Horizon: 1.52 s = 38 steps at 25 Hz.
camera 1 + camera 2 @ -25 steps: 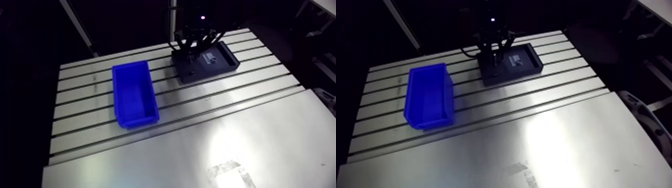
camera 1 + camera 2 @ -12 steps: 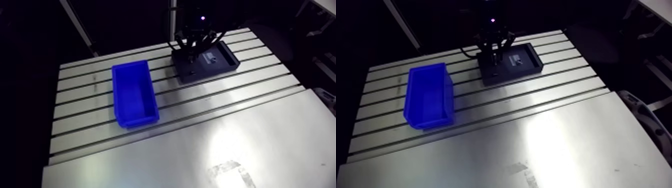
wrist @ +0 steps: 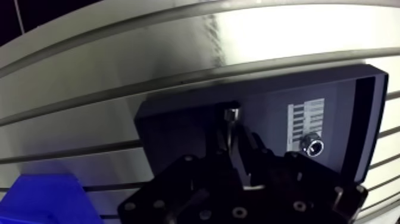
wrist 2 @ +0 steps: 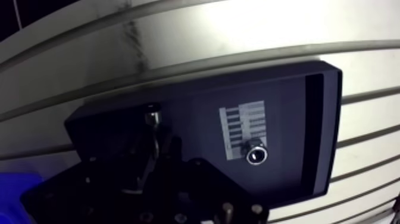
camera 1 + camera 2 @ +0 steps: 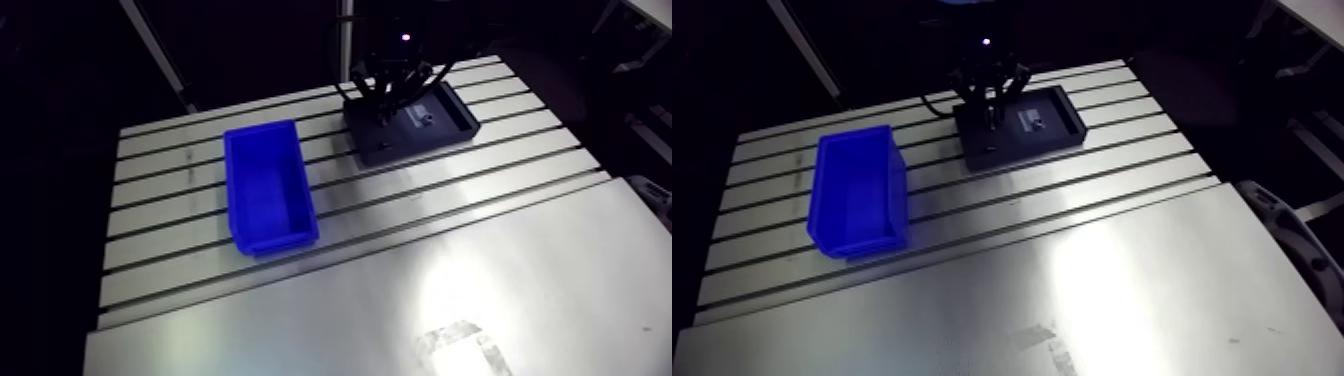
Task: Pick up the M10 bolt from the tray and put it into the blue bin.
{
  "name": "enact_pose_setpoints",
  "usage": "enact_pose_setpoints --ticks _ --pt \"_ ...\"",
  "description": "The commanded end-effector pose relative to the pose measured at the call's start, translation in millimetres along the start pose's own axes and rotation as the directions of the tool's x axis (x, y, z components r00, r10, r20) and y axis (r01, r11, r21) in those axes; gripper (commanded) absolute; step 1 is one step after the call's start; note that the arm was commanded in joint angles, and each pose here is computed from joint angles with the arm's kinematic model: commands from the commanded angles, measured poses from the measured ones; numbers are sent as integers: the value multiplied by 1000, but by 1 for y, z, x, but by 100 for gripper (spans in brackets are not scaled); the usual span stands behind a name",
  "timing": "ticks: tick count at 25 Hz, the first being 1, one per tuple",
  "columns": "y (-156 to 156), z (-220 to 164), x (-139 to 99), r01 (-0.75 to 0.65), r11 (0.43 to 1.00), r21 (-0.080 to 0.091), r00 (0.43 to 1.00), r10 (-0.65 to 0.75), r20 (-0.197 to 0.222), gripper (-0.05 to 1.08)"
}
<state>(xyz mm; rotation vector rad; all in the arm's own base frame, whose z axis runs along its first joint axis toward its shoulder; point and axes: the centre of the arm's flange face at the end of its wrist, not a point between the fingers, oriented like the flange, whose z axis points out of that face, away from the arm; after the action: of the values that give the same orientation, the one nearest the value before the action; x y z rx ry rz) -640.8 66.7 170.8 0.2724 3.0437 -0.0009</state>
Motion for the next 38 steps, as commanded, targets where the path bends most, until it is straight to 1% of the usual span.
enact_pose_setpoints --ticks 1,5,10,16,21,27,29,31,32,34,35,36,38 --pt "0 0 0 2 1000 -1 1000 -2 0 74" --pt "0 8 -1 1 1000 1 1000 -1 14 75" --pt "0 10 -2 2 1000 1 1000 -2 18 75" --pt "0 7 0 4 1000 2 1000 -4 10 78" --pt "1 -2 2 3 1000 0 1000 -3 -5 79" --pt "1 -10 2 9 1000 -6 1000 -9 -16 80" --pt "1 -16 0 11 1000 -1 1000 -11 -22 82" --pt "1 -26 -4 9 1000 -2 1000 -9 -29 85" --pt "1 -30 -7 12 1000 -1 1000 -12 -23 87" --pt "0 -34 -13 16 1000 6 1000 -16 2 91" --pt "-1 -37 -17 19 1000 8 1000 -19 8 93" --pt "-2 -40 -21 19 1000 11 1000 -19 7 95" --pt "-3 -48 -27 34 999 9 999 -34 5 99"
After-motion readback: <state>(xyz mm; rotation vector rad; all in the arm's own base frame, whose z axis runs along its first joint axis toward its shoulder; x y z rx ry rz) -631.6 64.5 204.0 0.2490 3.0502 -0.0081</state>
